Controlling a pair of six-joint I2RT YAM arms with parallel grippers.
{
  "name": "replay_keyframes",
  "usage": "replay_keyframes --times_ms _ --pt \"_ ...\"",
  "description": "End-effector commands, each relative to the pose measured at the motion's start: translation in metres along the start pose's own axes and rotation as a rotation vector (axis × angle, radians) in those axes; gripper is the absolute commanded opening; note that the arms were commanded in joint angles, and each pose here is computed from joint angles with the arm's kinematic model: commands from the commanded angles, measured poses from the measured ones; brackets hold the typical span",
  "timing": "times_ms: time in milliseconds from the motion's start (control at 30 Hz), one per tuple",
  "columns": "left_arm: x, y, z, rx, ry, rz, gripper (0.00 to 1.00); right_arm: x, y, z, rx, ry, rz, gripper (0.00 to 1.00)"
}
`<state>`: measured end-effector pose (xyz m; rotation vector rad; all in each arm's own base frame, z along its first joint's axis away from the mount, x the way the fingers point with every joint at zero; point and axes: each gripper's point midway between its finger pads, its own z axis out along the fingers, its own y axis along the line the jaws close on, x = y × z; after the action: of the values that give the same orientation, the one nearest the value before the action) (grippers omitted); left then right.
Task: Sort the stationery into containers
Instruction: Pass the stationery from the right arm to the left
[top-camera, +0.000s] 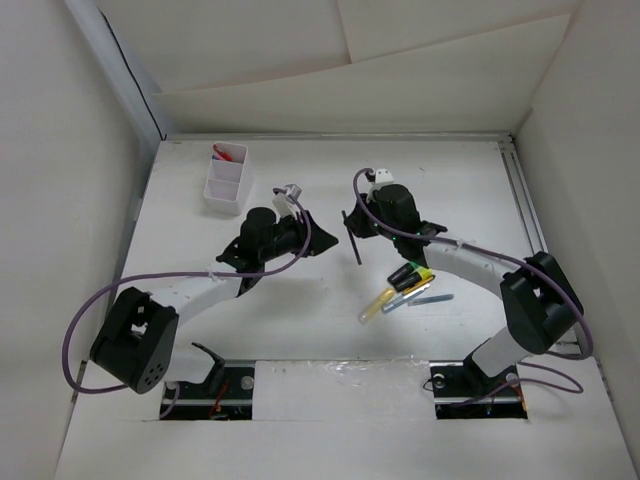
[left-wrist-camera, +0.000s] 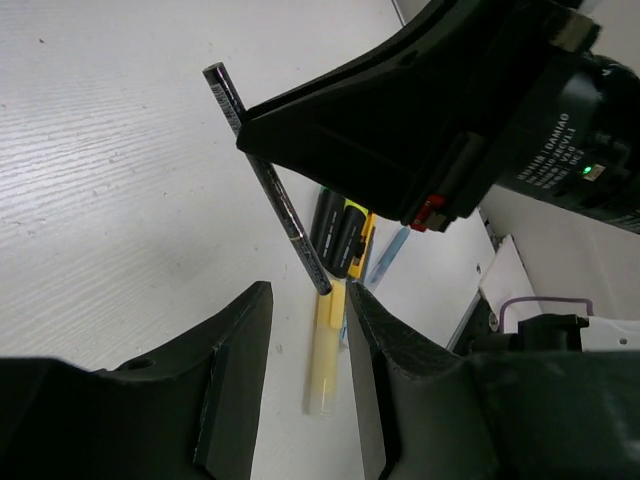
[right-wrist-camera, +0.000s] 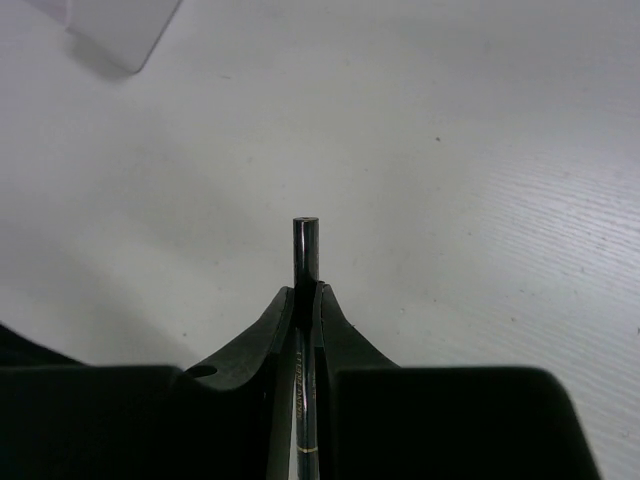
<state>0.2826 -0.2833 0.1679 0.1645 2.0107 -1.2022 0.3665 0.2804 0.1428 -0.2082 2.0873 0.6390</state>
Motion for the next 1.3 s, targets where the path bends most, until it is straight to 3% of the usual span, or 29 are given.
replay_keyframes --times_ms 0,200,467,833,1000,1267 --pt "-0.017 -0.017 0.007 0.067 -0.025 0.009 0.32 -0.017 0.029 -0.008 -0.140 -0.055 -0.096 0.00" --pt "-0.007 -0.007 0.016 0.046 0.003 -0.078 0.32 -0.005 0.046 -0.013 -0.206 -0.032 -0.111 0.00" --pt "-0.016 0.010 0.014 -0.015 -0.067 -0.141 0.32 0.008 0.055 -0.010 -0.237 0.001 -0.129 0.00" --pt "-0.036 0.029 0.012 -0.123 -0.151 -0.162 0.30 0.014 0.069 -0.018 -0.277 0.005 -0.143 0.00" --pt "-0.034 0.037 0.019 -0.146 -0.140 -0.171 0.25 0.015 0.078 -0.021 -0.297 0.004 -0.151 0.00" --pt "-0.028 0.044 0.027 -0.154 -0.121 -0.191 0.25 0.020 0.085 -0.021 -0.323 0.015 -0.156 0.00"
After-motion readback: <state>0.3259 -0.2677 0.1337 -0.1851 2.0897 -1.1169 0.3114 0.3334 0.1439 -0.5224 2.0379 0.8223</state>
